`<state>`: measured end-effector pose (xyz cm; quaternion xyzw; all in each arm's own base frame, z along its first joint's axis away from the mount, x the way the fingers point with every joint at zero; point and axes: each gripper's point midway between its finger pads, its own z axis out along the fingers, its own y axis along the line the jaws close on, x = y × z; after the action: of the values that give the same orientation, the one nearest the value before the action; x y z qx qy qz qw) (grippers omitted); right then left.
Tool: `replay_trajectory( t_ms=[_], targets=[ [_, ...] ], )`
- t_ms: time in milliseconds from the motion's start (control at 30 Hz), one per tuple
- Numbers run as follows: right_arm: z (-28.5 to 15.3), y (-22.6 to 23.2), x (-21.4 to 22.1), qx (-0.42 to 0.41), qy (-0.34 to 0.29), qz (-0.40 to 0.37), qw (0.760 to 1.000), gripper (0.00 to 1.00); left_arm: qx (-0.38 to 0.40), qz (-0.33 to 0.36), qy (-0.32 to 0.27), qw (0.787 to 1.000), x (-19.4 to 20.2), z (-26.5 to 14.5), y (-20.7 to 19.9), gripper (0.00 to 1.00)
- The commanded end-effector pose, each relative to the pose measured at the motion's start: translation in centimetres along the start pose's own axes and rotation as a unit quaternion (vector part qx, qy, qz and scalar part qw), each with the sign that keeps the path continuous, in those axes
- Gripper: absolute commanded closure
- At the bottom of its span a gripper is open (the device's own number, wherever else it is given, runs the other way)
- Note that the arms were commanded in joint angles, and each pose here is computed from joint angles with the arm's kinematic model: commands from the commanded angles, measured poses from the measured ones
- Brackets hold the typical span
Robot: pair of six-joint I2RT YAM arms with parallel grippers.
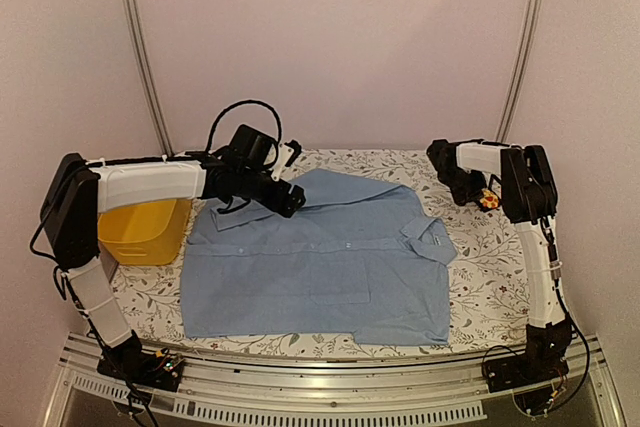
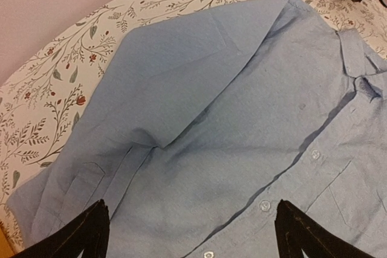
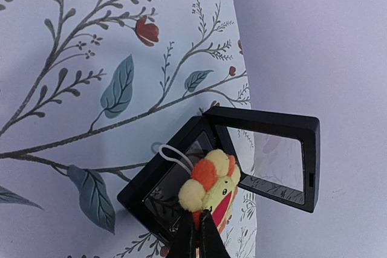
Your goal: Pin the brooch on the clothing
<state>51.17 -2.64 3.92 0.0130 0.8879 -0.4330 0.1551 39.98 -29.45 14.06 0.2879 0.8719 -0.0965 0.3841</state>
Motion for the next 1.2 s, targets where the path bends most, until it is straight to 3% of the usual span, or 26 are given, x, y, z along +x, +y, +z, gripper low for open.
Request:
replay_trajectory(
  t_ms=[0,333,400,467,567,667,767,900,1000,1167],
  targets=[
    [-1.5,-2.1,-0.9,-0.018,-0.011,0.035,0.999,1.00,0.005,-0.003,-0.009,1.000,-0.2,-0.1,0.4,0.05],
    [-12.4,-6.7,-4.2,-0.142,-0.106,0.078,0.981,1.00,0.027,0.008,-0.073,0.997,-3.5,-2.5,-0.2,0.06],
    [-15.6,-6.3,-4.6,-0.203,-0.134,0.069,0.967,1.00,0.044,0.022,-0.089,0.995,-4.4,-3.4,-0.8,0.06],
    [-20.1,-5.5,-5.0,-0.301,-0.175,0.053,0.936,1.00,0.076,0.038,-0.106,0.991,-5.3,-4.3,-1.9,0.07],
    [-28.0,-4.7,-4.7,-0.447,-0.251,0.013,0.859,1.00,0.121,0.070,-0.134,0.981,-6.7,-6.4,-3.5,0.09],
    [-36.8,-4.1,-2.3,-0.577,-0.324,-0.052,0.748,1.00,0.181,0.114,-0.165,0.963,-8.0,-9.7,-5.6,0.09],
    [-43.9,-3.7,1.2,-0.635,-0.379,-0.120,0.662,1.00,0.246,0.156,-0.191,0.937,-8.7,-13.4,-7.9,0.10],
    [-50.1,-2.7,5.7,-0.710,-0.384,-0.197,0.556,1.00,0.302,0.190,-0.212,0.910,-9.3,-17.3,-10.0,0.11],
    [-53.6,-2.5,8.7,-0.740,-0.397,-0.243,0.486,1.00,0.321,0.204,-0.216,0.899,-9.6,-19.1,-11.0,0.12],
    [-56.8,-3.7,11.4,-0.753,-0.434,-0.277,0.411,1.00,0.341,0.225,-0.206,0.889,-8.8,-21.4,-12.0,0.13]
  ],
)
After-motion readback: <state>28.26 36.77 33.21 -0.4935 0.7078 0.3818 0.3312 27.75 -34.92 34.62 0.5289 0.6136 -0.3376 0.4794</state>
